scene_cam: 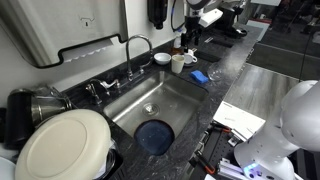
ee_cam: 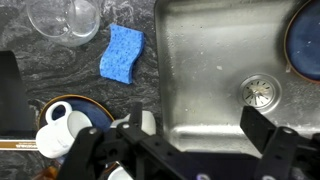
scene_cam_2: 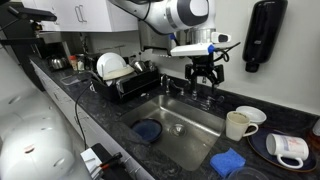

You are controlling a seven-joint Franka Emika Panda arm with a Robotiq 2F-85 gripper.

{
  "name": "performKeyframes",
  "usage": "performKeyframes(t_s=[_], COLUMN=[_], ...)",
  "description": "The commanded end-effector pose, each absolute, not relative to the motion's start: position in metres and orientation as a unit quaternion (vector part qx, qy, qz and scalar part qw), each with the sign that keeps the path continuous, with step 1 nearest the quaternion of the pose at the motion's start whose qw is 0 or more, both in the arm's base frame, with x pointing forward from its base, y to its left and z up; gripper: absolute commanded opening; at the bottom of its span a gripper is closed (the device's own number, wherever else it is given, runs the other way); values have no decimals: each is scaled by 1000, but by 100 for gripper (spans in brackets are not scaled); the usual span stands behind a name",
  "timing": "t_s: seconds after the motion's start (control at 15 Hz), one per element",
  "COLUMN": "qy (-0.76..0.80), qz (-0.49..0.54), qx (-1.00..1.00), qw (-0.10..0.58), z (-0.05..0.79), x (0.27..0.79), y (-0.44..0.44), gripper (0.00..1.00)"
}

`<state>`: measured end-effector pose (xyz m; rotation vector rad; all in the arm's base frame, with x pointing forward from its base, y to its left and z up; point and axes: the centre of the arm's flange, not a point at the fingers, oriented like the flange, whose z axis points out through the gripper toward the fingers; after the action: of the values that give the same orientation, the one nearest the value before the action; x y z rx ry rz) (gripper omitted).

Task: Pick up the white mug from the counter and put it inside the sink

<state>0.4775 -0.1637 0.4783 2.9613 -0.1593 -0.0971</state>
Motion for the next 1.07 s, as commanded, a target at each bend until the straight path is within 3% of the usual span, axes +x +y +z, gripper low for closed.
performKeyframes(t_s=[0.0, 1.0], qy=[-66, -42], qz=[-37, -45], qx=[993, 994], qw=[87, 88], z=[472, 455], x=[484, 511], y=[-178, -207], gripper=[100, 100])
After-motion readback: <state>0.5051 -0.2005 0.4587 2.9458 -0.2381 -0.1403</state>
